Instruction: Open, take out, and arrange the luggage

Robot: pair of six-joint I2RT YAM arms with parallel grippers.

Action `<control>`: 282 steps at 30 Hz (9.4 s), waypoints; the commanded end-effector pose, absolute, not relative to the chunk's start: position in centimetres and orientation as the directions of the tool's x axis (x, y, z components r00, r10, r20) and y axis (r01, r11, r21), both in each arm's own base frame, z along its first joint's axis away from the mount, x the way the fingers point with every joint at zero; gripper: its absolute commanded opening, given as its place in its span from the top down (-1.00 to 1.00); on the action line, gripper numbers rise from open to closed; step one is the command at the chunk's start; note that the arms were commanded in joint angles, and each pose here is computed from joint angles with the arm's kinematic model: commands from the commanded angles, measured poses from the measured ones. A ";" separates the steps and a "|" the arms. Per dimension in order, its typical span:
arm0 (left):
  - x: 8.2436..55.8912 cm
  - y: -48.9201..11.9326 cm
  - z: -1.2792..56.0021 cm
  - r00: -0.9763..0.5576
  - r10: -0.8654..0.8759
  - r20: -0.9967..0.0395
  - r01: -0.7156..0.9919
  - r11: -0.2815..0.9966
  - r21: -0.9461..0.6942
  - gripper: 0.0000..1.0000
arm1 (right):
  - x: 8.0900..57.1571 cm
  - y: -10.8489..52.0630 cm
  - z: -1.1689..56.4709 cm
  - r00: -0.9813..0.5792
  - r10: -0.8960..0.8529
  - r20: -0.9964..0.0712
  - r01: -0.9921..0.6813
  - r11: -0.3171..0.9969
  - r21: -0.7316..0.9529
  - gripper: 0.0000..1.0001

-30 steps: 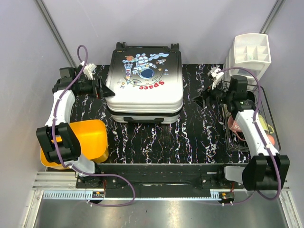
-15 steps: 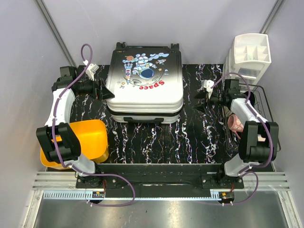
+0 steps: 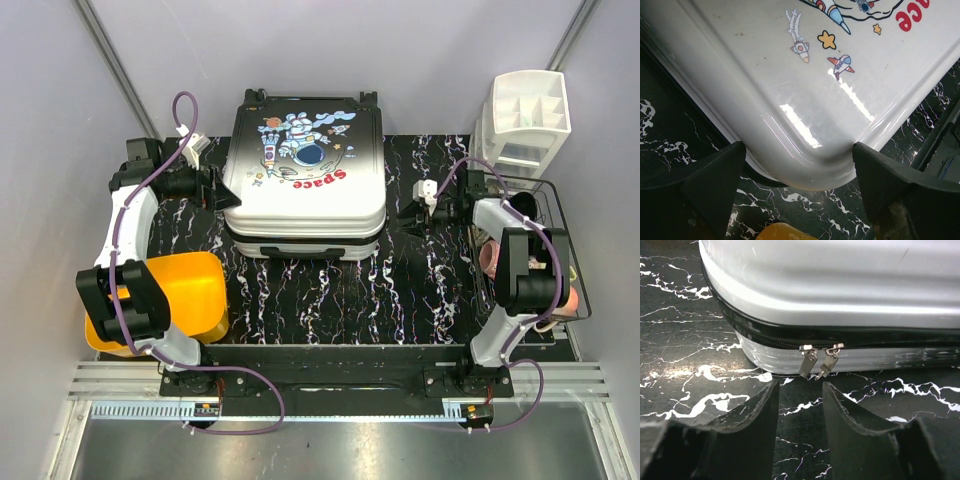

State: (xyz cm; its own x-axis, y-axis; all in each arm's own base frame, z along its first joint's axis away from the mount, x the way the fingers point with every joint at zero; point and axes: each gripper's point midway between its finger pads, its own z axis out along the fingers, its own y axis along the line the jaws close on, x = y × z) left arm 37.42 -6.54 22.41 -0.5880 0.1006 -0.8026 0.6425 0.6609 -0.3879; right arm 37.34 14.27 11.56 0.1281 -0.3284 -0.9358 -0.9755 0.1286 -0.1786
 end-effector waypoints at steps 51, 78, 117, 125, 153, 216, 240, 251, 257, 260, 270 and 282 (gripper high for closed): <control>36.5 -8.6 19.4 -0.629 0.128 -0.767 0.623 0.674 -0.398 -0.72 | 31.3 21.4 13.6 -0.266 -0.300 -0.916 -0.947 0.260 0.189 1.00; 34.8 -10.0 17.3 -0.681 0.059 -0.730 0.536 0.719 -0.442 -0.61 | 21.5 25.8 15.8 -0.367 -0.168 -0.915 -0.901 0.310 0.304 1.00; 34.3 -7.5 20.2 -0.625 -0.043 -0.779 0.452 0.794 -0.406 -0.83 | 29.6 20.9 14.2 -0.405 -0.113 -0.907 -0.658 0.725 0.204 -0.27; 33.9 -6.9 19.9 -0.627 -0.055 -0.777 0.432 0.805 -0.406 -0.83 | 31.8 22.6 13.3 -0.368 -0.052 -0.928 -0.672 0.705 0.227 -0.14; 31.5 -10.8 15.7 -0.701 -0.041 -0.712 0.432 0.770 -0.469 -0.68 | 28.9 34.7 16.8 -0.306 0.041 -0.951 -0.699 0.669 0.253 1.00; 35.2 -13.9 23.9 -0.615 -0.149 -0.775 0.540 0.637 -0.550 -0.85 | 18.5 28.4 20.2 -0.210 -0.244 -0.947 -0.852 0.521 0.055 -0.46; 41.9 -11.2 16.9 -0.599 0.087 -0.796 0.576 0.737 -0.354 -0.42 | 55.5 6.6 32.5 -0.316 0.144 -0.938 -0.114 0.975 0.188 -0.23; 40.1 -11.9 15.2 -0.516 0.215 -0.829 0.675 0.698 -0.239 -0.47 | 63.6 8.2 26.3 -0.311 0.005 -0.950 -0.399 0.907 0.135 0.25; 37.2 -14.0 15.4 -0.383 0.328 -0.863 0.803 0.581 -0.135 -0.47 | 62.9 14.6 24.5 -0.376 0.047 -0.925 -0.673 0.673 0.308 0.33; 35.4 -15.0 15.2 -0.338 0.369 -0.866 0.837 0.539 -0.096 -0.50 | 61.5 18.4 23.8 -0.403 0.037 -0.914 -0.761 0.541 0.357 0.33; 28.3 -15.9 13.7 -0.273 0.437 -0.857 0.901 0.428 -0.069 -0.53 | 57.3 32.4 24.3 -0.293 -0.021 -0.956 -0.922 0.270 0.277 0.19; 25.6 -19.7 13.1 -0.196 0.439 -0.877 0.930 0.368 -0.023 -0.54 | 62.4 24.5 36.6 -0.069 0.159 -0.985 -0.731 0.663 0.158 -0.63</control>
